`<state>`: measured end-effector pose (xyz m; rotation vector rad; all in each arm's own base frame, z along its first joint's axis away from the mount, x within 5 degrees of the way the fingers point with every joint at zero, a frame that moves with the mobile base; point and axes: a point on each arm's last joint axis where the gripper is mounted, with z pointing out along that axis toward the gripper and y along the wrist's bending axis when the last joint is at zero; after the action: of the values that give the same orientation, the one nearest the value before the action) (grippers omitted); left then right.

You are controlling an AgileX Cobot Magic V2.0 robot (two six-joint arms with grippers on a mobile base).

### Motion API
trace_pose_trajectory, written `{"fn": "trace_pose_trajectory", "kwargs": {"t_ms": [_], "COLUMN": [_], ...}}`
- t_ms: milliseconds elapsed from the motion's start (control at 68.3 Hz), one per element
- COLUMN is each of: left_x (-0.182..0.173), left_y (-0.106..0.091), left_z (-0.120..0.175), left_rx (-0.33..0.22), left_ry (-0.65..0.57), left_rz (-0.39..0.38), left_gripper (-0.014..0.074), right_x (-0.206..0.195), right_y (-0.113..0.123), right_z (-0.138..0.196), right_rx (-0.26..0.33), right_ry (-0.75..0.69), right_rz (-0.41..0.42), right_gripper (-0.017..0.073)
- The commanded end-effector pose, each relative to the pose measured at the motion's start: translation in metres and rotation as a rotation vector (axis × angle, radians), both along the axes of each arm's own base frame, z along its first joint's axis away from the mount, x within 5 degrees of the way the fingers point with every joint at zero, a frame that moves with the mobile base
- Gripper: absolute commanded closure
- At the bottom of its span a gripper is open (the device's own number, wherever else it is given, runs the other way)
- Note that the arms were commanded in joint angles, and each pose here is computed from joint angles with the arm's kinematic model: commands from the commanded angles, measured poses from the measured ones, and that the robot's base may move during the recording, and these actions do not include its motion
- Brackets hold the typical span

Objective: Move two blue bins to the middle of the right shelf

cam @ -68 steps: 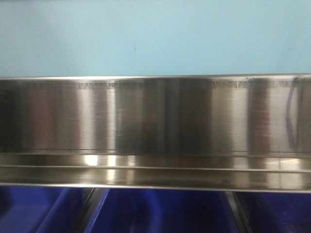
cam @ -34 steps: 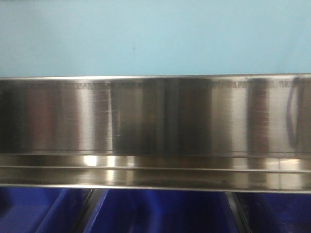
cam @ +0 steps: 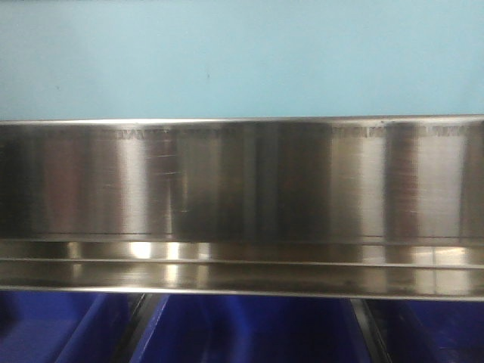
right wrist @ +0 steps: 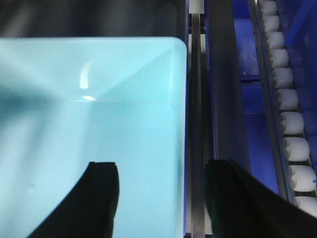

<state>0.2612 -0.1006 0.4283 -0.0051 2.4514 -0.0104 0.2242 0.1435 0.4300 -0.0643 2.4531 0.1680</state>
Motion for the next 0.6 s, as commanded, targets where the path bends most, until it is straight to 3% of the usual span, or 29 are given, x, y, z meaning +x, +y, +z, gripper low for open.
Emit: {"fn": "trace_pose_trajectory", "kwargs": {"t_ms": [0,322,585], "left_x": [0.0,0.006,0.016], "left_y": [0.0,-0.009,-0.013], "left_z": [0.003,-0.008,-0.019], "left_rx": [-0.012,-0.033,-0.019], "left_ry": [-0.011,0.044,0.078], "left_rz": [-0.002,-0.037,-0.037], "left_gripper": [0.0265,0.0265,0.0265], "right_x": [0.0,0.001,0.002], "right_y": [-0.002,-0.002,-0.004], "right_z": [-0.007,-0.02,-0.027], "right_rx": [-0.027,-0.061,-0.073], "right_ry": [0.007,0.042,0.054], "right_rz": [0.013,0.012,-0.018], "right_gripper": [0.0282,0.0282,0.0282]}}
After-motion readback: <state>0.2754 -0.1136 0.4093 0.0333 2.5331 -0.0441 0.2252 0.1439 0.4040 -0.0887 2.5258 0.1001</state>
